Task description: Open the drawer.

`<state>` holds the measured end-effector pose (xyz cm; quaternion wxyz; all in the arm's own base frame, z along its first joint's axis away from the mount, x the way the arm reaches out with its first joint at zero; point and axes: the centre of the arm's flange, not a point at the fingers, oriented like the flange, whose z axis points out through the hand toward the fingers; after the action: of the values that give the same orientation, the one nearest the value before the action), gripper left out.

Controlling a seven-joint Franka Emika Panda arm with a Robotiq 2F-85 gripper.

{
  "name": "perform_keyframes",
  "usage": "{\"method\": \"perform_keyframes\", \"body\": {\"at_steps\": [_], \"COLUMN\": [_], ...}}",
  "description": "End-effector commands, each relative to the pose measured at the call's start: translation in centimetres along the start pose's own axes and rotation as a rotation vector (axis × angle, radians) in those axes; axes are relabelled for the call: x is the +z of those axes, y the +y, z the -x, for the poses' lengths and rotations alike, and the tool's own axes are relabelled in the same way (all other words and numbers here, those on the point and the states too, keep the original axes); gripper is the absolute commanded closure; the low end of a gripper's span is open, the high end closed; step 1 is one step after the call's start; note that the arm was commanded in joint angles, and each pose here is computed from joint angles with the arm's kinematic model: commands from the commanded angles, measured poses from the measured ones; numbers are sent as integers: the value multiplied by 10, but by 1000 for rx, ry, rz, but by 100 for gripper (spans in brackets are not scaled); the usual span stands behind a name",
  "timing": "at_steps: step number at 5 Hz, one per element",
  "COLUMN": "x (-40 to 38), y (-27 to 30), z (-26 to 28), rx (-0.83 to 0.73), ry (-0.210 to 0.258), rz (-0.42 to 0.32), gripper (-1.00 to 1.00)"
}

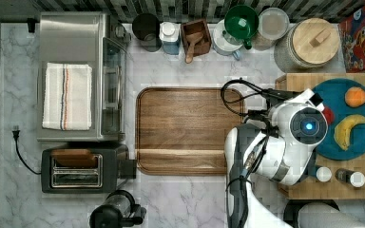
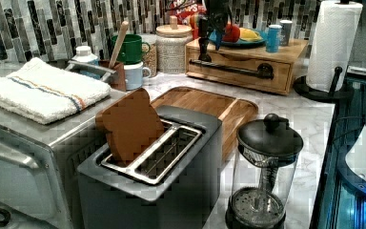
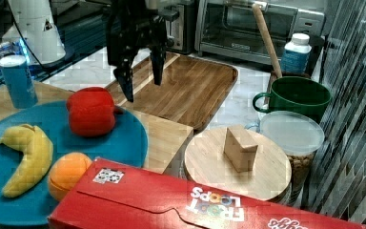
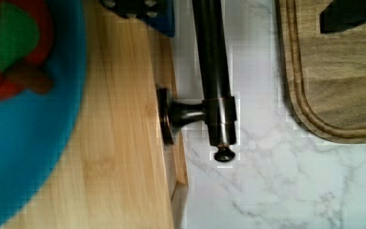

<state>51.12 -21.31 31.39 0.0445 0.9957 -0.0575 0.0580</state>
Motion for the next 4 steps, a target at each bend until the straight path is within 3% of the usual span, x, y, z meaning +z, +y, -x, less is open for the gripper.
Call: {"method": "perform_keyframes", "body": {"at_steps": [1,4], "x": [32,39], "y": [-30,-43], "z": [45,43], "rx": [67,39], "ry": [-35,-45], "rz": [6,16], "gripper": [-100,-100]}}
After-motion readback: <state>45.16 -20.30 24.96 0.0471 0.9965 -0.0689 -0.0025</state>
